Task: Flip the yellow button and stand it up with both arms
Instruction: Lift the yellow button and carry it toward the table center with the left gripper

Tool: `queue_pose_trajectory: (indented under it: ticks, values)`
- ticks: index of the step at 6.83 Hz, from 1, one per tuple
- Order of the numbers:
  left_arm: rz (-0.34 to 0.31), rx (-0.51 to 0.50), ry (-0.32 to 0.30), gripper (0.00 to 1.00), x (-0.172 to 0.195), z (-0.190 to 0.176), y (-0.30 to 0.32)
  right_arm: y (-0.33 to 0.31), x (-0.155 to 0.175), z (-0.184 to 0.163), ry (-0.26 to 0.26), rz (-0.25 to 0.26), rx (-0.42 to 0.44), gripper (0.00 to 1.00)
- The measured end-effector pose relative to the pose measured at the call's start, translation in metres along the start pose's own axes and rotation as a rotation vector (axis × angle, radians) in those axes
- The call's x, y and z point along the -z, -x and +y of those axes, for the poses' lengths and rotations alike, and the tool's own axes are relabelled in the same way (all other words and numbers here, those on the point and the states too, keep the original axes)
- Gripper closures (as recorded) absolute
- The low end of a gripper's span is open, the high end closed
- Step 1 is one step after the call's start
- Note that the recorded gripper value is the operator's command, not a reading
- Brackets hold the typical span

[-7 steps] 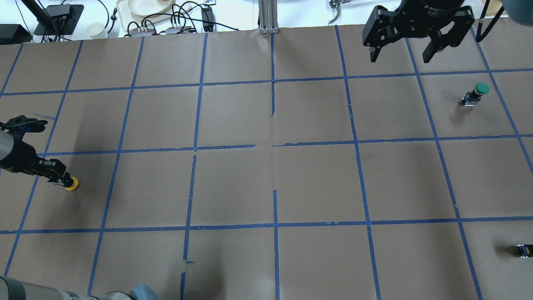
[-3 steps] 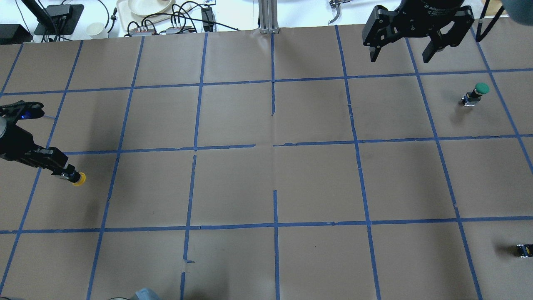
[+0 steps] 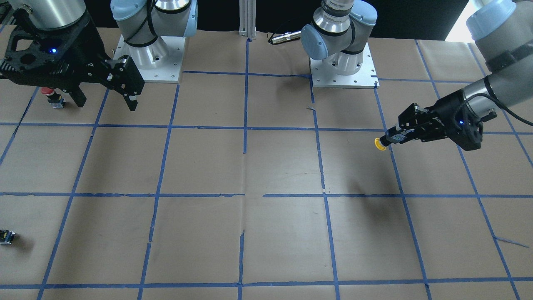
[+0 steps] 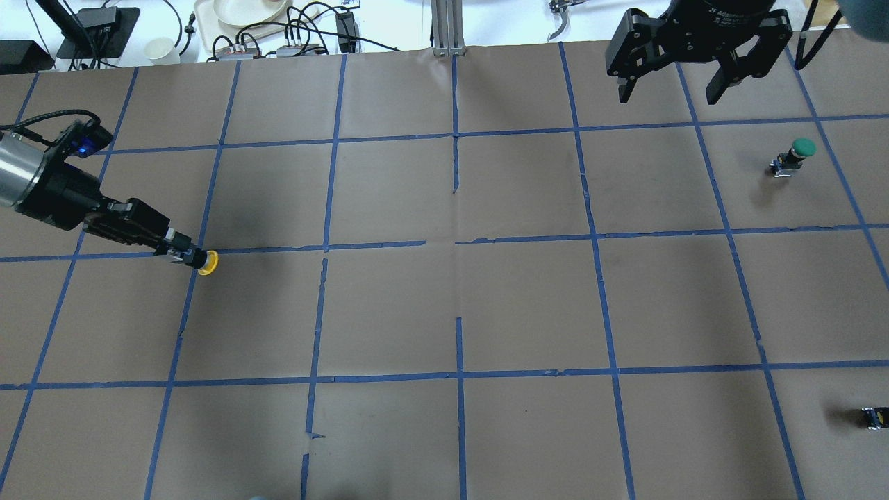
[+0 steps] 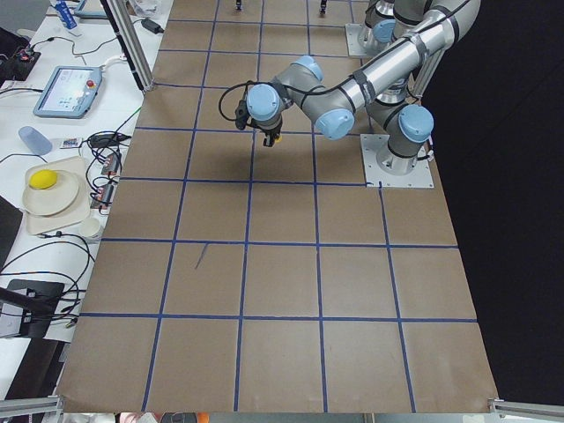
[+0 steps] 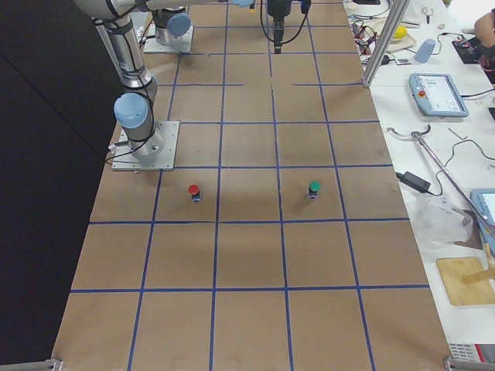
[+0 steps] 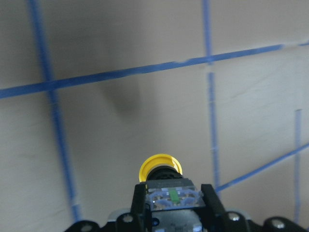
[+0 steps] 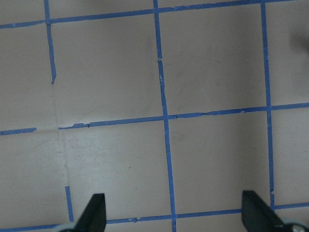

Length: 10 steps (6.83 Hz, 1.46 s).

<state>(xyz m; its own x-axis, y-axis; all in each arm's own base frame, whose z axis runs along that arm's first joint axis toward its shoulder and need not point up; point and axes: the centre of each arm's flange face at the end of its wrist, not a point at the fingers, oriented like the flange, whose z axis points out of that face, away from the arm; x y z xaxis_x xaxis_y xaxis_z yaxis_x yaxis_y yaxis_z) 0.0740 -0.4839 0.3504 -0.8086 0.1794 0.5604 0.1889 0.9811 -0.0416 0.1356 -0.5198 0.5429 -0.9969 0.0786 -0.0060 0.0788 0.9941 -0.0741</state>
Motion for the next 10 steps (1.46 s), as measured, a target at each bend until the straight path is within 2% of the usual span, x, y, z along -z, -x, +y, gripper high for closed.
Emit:
queue_pose_trajectory:
  ticks: [2,3,4,6,7,8,10]
  values:
    - [0.215,-0.032,-0.048,0.79,-0.021,-0.01,-0.081,-0.012,0.002,-0.004,0.001,-0.028,-0.029,0.01]
    - [0.326,-0.028,-0.067,0.79,-0.032,-0.012,-0.114,-0.03,0.003,-0.006,0.023,-0.084,-0.078,0.01]
    - [0.426,-0.021,-0.089,0.79,-0.043,-0.014,-0.141,-0.055,0.003,-0.005,0.074,-0.153,-0.147,0.01]
    - [0.595,0.0,-0.138,0.8,-0.061,-0.02,-0.184,-0.11,0.0,0.006,0.222,-0.325,-0.318,0.01]
    - [0.657,0.011,-0.155,0.8,-0.068,-0.022,-0.2,-0.13,-0.002,0.014,0.289,-0.386,-0.394,0.01]
    - [0.722,0.029,-0.18,0.8,-0.073,-0.023,-0.213,-0.146,-0.004,0.024,0.377,-0.463,-0.478,0.01]
    - [0.863,0.086,-0.233,0.8,-0.095,-0.018,-0.234,-0.149,-0.009,0.043,0.536,-0.666,-0.573,0.01]
